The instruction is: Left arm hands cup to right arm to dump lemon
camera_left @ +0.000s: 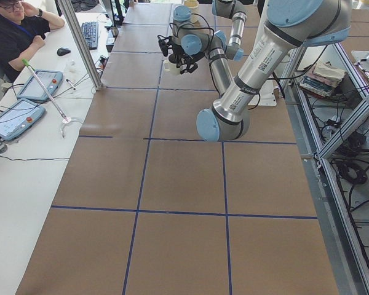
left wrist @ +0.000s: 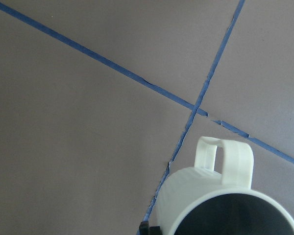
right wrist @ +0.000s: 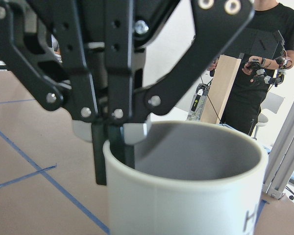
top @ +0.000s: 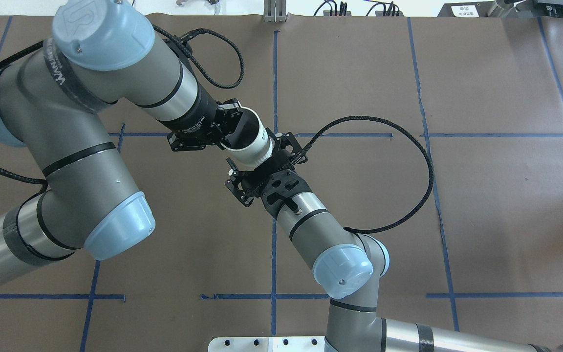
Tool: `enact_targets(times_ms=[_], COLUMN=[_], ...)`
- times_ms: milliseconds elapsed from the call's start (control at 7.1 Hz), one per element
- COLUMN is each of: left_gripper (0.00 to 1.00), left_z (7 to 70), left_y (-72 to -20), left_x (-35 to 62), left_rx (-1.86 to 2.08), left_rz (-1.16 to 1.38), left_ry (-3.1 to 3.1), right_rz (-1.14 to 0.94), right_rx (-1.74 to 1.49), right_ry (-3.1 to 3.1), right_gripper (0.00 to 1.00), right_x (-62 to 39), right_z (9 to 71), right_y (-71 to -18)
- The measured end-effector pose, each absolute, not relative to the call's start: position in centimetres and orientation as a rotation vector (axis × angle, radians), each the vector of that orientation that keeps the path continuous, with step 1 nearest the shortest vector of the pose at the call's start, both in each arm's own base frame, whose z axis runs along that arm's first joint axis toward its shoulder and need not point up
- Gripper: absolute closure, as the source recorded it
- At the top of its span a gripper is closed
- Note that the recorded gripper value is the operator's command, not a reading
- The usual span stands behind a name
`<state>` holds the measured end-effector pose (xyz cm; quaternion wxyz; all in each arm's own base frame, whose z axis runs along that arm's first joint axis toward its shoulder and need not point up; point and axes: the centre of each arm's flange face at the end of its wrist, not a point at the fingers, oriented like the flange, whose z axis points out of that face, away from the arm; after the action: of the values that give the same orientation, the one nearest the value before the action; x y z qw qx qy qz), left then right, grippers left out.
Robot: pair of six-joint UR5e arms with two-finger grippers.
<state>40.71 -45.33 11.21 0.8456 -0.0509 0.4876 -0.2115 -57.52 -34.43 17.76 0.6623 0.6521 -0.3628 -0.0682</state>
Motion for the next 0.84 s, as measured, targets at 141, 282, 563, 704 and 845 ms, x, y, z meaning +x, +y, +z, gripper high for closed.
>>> enact_targets(times_ms=[141, 282, 563, 704, 845], left_gripper=[1.00, 1.00, 1.00, 1.00, 1.00], left_z=[11.9, 12.8, 14.7, 16.0, 18.1], left_y=[-46.1, -47.3, -51.3, -53.2, -54.8], left_x=[40.4, 39.8, 36.9, 34.6, 31.8], left_rx=[-0.091, -0.072, -0.012, 0.024, 0.061], left_rz=[-0.435, -0.433, -0.437, -0.428, -0.402], left_ry=[1.016, 1.000, 0.959, 0.935, 0.905], right_rz=[-0.154, -0.153, -0.153, -0.154, -0.116], right_rx=[1.473, 1.473, 1.470, 1.464, 1.447], right_ry=[-0.822, -0.824, -0.834, -0.840, -0.861], right_gripper=[0.00, 0.00, 0.00, 0.00, 0.00], right_x=[-57.6, -57.6, -57.9, -58.2, -58.2], right_z=[17.7, 17.7, 17.6, 17.8, 17.9], right_y=[-34.3, -34.3, -33.8, -33.3, -33.4])
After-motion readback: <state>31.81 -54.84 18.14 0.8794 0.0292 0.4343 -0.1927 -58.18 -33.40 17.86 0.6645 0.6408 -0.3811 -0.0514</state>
